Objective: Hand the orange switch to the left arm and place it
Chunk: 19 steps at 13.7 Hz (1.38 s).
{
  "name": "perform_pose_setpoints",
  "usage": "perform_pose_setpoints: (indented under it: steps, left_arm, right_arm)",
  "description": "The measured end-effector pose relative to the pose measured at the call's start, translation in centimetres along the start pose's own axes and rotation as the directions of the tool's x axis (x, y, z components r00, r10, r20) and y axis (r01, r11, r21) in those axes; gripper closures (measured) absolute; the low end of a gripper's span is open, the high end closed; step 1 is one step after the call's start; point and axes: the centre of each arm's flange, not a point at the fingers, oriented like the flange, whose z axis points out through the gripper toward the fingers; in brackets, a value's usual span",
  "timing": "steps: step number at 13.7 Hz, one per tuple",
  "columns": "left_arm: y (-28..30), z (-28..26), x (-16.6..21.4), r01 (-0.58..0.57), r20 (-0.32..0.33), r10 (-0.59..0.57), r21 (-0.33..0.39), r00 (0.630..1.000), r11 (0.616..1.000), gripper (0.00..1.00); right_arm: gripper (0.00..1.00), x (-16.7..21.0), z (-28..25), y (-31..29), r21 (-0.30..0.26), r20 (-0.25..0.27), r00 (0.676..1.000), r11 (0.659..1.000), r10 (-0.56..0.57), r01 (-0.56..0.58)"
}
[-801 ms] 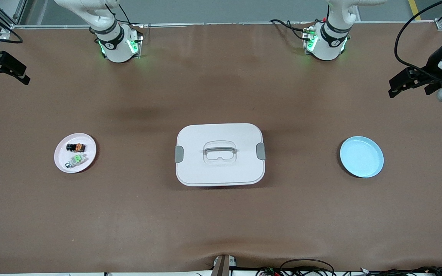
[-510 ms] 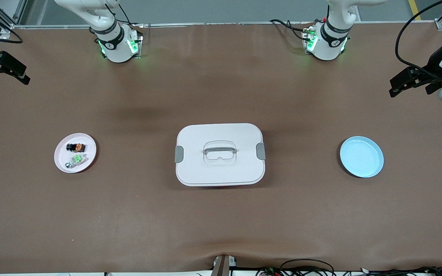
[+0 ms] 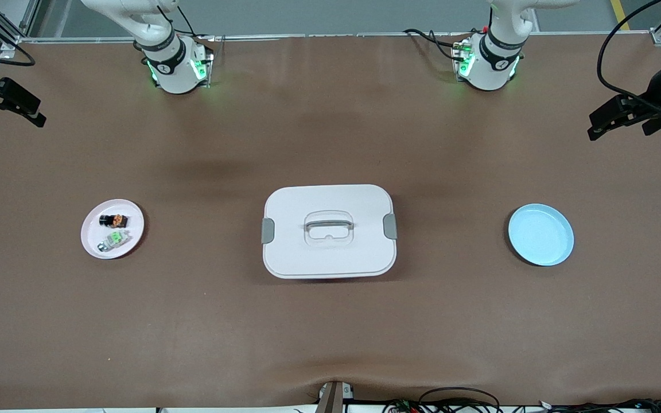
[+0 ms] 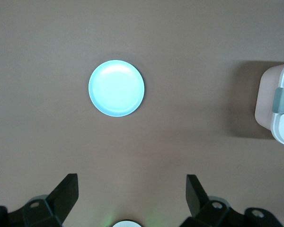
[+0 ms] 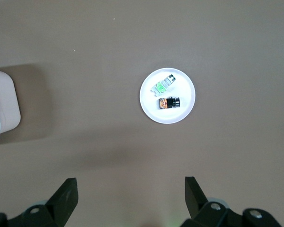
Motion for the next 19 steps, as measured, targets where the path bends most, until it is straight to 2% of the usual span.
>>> perform_pose_setpoints:
  steps: [4,7,9,14,19]
  left_arm:
    - [0.0,0.5,-0.1,0.000,0.030,-0.001,0.005,1.000,1.000,0.00]
    - [0.0,0.6,-0.1,0.001,0.034,-0.001,0.005,0.999,1.000,0.00]
    - [0.0,0.7,-0.1,0.000,0.036,-0.001,0.006,0.999,1.000,0.00]
    - [0.1,1.2,0.1,0.000,0.046,0.000,0.007,0.999,1.000,0.00]
    - [0.3,1.4,0.3,-0.004,0.047,0.003,0.007,0.999,1.000,0.00]
  right_arm:
    - [0.00,1.3,4.1,1.2,-0.004,0.066,0.998,1.000,0.016,-0.016]
    - [0.00,1.9,8.2,2.6,-0.006,0.086,0.996,0.999,0.037,-0.037]
    - [0.00,2.1,10.7,3.6,-0.005,0.080,0.997,1.000,0.020,-0.020]
    - [0.00,2.0,16.7,7.5,-0.002,0.029,0.999,1.000,-0.025,0.025]
    - [0.00,1.1,22.9,7.5,-0.018,0.021,0.999,0.999,-0.039,0.040]
